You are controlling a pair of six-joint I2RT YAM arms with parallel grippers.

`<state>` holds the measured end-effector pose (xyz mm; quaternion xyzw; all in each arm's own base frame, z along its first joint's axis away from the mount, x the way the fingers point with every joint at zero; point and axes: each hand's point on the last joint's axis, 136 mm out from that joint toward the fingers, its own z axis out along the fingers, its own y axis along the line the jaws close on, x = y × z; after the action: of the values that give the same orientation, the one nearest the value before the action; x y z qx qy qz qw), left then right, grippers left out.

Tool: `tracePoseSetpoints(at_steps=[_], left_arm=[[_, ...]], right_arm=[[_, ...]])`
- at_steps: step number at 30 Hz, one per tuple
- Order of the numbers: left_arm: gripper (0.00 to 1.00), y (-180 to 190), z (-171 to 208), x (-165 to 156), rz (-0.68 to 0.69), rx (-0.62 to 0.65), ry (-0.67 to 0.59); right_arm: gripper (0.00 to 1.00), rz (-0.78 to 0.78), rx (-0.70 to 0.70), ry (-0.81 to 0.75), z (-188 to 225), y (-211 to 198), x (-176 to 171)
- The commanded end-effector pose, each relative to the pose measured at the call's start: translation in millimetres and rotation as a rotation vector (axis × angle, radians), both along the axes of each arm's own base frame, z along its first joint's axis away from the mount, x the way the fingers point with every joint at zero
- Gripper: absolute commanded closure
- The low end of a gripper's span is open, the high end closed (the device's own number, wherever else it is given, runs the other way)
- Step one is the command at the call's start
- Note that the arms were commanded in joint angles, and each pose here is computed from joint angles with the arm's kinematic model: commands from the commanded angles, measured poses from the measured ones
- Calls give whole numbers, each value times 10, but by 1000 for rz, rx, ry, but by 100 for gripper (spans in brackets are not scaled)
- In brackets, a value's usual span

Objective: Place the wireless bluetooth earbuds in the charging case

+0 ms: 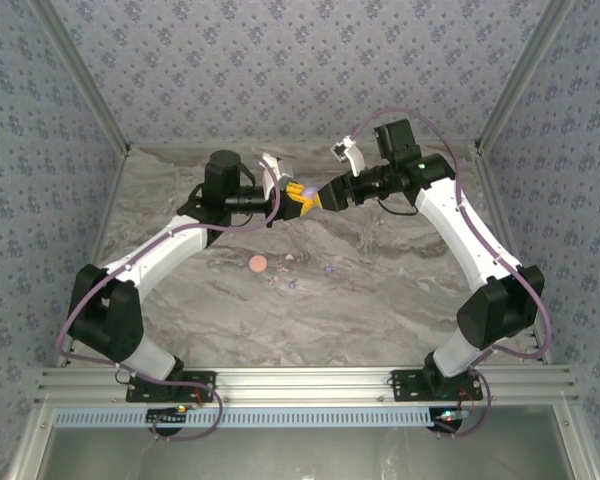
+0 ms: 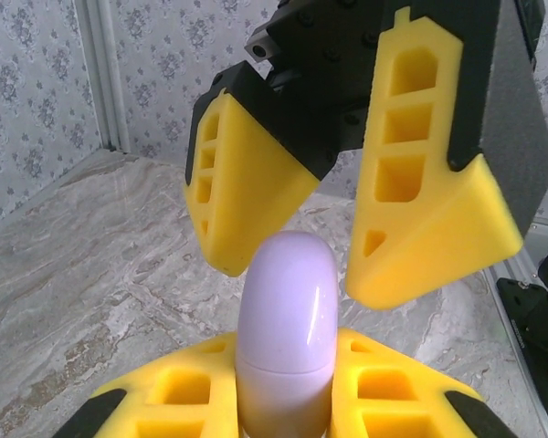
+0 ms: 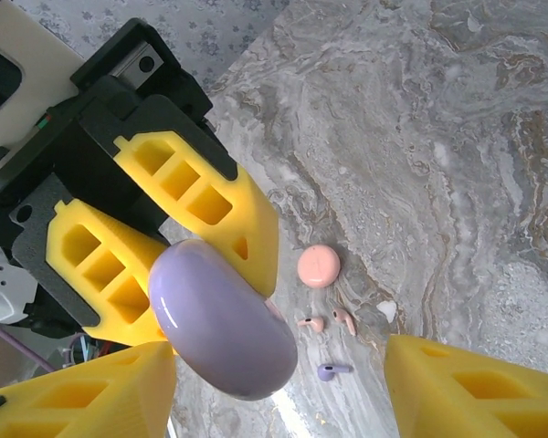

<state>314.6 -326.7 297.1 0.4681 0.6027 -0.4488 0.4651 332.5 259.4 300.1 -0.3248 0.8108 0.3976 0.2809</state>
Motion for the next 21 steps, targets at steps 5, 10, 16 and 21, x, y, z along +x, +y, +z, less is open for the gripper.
tracePoseSetpoints(at_steps=[5,10,16,21], left_arm=[[87,-10,200,-199,-73,-29,-81],[87,-23,186,-238,-88,-26,-78],[87,-42,175,-297,-116,-22,-78],[87,-47,189,-311,-120,-23,-80]], right_arm=[[37,-35,-33,-32,52,-44,68],[37,-69,-43,-35,48,-76,125],[37,-120,-51,-36,45,-140,214],[37,-139,-54,-35,46,-164,244]])
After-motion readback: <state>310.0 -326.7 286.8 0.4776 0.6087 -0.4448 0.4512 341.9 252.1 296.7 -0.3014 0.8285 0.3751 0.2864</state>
